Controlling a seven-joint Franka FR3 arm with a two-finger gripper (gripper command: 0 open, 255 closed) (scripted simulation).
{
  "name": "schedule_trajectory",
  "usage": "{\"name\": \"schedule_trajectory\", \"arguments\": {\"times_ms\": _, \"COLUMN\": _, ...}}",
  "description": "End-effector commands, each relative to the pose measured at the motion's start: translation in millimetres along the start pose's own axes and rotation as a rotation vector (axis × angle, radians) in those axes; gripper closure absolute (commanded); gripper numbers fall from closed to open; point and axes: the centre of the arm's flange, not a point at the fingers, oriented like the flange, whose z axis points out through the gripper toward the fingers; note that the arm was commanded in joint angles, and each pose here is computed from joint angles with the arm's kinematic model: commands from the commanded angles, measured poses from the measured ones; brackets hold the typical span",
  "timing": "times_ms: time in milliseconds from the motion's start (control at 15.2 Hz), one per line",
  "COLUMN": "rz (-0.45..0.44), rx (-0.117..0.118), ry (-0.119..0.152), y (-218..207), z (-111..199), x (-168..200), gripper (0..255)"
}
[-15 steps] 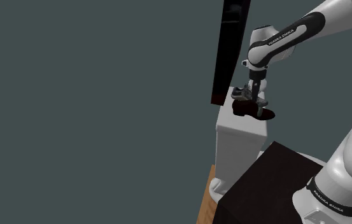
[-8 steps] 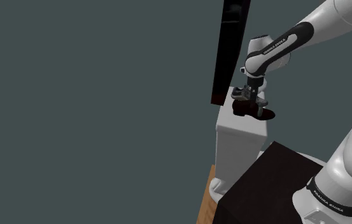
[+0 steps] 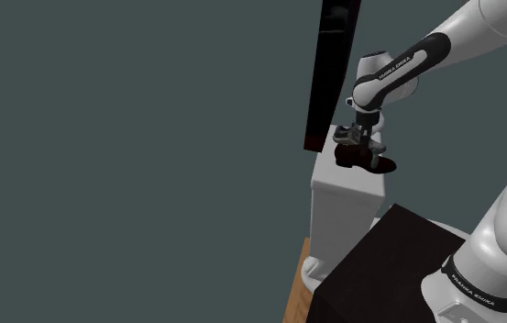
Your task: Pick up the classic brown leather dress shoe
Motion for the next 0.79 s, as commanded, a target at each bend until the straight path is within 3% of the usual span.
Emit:
{"name": "schedule_trajectory", "arguments": {"times_ms": 0, "rz": 0.0, "rx": 0.0, "ry": 0.0, "y": 0, "z": 0, "x": 0, "gripper": 255}}
{"name": "schedule_trajectory", "arguments": {"times_ms": 726, "rz": 0.0, "rx": 0.0, "ry": 0.0, "y": 2, "z": -47, "x": -7, "gripper": 255}}
